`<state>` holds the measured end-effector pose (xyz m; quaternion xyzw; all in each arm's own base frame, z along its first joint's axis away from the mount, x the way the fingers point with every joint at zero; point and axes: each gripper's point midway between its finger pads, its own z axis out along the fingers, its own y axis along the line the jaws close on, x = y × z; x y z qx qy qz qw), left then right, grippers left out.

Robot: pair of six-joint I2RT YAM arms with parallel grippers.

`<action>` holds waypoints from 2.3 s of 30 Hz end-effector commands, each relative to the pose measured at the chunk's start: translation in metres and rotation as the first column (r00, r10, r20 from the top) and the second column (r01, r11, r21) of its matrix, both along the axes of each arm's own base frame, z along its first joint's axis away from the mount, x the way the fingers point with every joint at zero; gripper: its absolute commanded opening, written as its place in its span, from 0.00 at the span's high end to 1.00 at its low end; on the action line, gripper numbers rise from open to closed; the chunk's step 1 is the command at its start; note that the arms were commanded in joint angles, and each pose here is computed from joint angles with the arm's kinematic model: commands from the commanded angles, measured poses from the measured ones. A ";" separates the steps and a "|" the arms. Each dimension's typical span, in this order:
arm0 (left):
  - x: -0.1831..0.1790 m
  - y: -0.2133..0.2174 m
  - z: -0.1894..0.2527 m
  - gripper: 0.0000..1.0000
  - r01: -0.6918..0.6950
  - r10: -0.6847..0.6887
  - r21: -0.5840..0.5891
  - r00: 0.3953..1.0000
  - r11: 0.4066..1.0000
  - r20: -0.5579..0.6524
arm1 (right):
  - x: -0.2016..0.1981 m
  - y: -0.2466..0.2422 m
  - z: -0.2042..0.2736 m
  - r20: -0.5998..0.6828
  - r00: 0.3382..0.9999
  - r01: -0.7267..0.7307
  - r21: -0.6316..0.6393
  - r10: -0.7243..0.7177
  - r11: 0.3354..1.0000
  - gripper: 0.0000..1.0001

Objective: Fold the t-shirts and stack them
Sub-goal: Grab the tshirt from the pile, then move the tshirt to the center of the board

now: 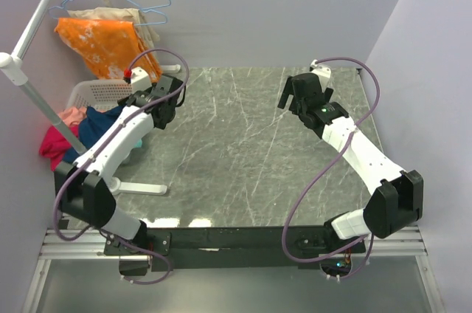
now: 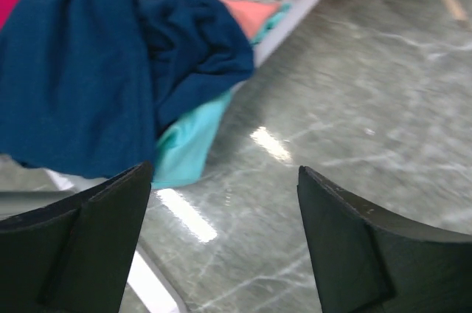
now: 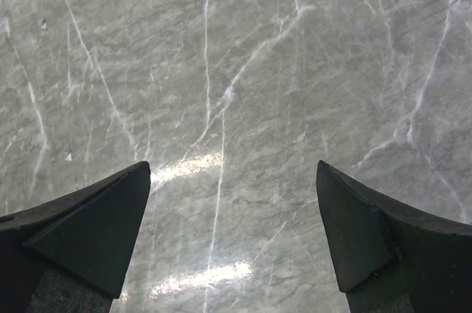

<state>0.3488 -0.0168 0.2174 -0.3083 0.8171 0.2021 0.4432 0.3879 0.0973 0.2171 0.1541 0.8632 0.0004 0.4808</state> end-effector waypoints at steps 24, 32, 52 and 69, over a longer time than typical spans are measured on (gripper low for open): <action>0.063 0.099 -0.062 0.33 -0.145 0.139 -0.065 0.987 0.987 -0.082 | 0.005 0.004 -0.007 -0.013 1.000 -0.001 -0.001 0.001 1.000 0.00; 0.067 0.100 -0.088 0.49 -0.151 0.138 -0.089 0.981 0.985 -0.139 | 0.006 0.001 -0.007 -0.021 1.000 0.012 -0.021 -0.013 1.000 0.00; 0.054 0.027 0.123 0.99 0.036 -0.024 -0.064 0.984 0.997 0.175 | 0.018 0.004 -0.001 -0.008 0.999 0.048 0.025 -0.048 0.999 0.00; 0.045 -0.187 0.255 0.99 0.708 -0.655 0.044 0.626 0.705 0.424 | 0.036 -0.097 0.072 0.106 0.948 0.275 0.194 -0.299 0.942 0.02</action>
